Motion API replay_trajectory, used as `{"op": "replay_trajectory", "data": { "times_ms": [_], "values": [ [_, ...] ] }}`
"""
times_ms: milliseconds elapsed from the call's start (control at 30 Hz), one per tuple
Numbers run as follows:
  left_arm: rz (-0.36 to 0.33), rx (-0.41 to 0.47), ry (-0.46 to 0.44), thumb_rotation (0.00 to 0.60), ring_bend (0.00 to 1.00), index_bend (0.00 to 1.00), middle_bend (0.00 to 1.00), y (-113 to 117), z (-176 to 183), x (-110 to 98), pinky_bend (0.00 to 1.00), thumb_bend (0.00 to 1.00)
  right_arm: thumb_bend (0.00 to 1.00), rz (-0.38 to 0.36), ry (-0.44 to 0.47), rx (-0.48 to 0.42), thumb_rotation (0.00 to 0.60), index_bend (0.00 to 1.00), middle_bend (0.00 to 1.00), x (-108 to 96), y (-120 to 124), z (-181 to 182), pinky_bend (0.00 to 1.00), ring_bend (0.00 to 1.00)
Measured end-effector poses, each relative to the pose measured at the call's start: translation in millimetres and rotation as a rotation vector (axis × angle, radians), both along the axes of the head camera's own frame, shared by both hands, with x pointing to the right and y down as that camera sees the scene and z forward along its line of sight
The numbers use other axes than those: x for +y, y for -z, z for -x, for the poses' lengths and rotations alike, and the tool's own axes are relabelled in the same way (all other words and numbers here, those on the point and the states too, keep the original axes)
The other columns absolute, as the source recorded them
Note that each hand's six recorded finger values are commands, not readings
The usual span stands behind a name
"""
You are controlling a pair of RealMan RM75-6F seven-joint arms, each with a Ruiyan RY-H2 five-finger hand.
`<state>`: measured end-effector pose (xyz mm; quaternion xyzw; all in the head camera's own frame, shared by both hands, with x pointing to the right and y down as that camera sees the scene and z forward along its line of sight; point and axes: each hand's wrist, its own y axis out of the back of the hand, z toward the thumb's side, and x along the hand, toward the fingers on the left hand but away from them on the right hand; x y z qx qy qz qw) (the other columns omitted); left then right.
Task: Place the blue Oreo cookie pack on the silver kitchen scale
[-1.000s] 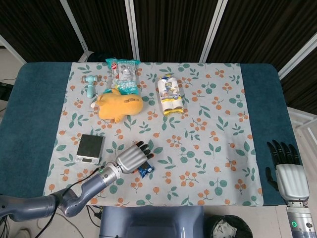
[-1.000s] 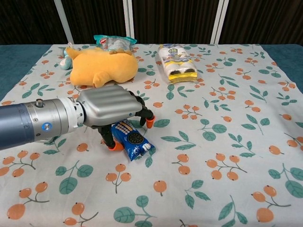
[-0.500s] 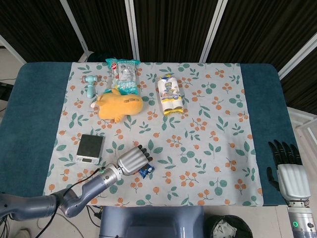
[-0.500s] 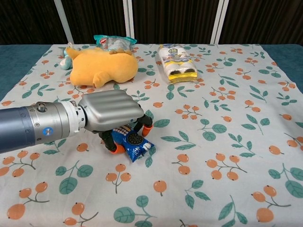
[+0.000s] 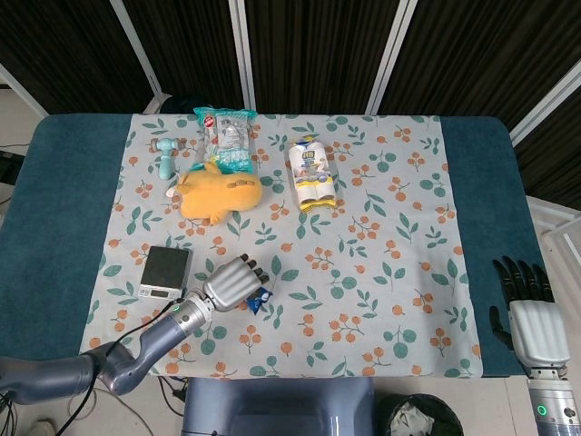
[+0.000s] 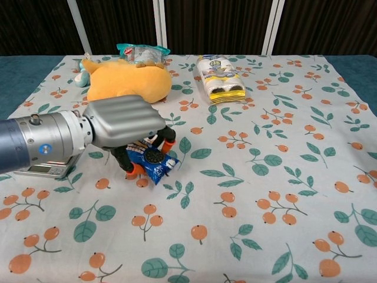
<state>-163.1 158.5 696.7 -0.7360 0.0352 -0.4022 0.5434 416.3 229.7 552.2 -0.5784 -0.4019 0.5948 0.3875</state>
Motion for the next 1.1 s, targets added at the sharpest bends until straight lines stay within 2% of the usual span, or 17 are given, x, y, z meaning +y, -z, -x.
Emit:
{"op": "replay_trajectory", "data": {
  "times_ms": [167,333,500,633,833,1100],
  "values": [
    [0.003,-0.05,0.081,0.6,0.37,0.42,0.48,6,32,-18,0.4,0.24,0.59,0.002,0.003,0.0,0.6,0.0,0.07,0,0,1,0.0,0.02],
    [0.004,-0.118,0.185,0.6,0.36,0.41,0.47,17,80,-35,0.4,0.24,0.59,0.008,0.008,0.0,0.6,0.0,0.07,1,-2,3,0.0,0.02],
    [0.003,-0.172,0.32,0.6,0.36,0.41,0.47,27,132,-40,0.41,0.24,0.59,0.012,0.011,0.005,0.6,0.0,0.07,1,-4,4,0.0,0.02],
    [0.016,-0.194,0.409,0.6,0.36,0.41,0.47,28,160,-38,0.41,0.24,0.59,0.012,0.011,0.009,0.6,0.0,0.07,1,-4,4,0.0,0.02],
    [0.027,-0.199,0.461,0.6,0.36,0.43,0.47,25,176,-36,0.41,0.24,0.59,0.006,0.011,0.017,0.6,0.0,0.07,1,-3,3,0.0,0.02],
    [0.031,-0.131,0.476,0.6,0.36,0.42,0.47,18,174,-39,0.4,0.24,0.59,-0.007,0.003,0.029,0.6,0.0,0.07,0,-1,0,0.0,0.02]
  ]
}}
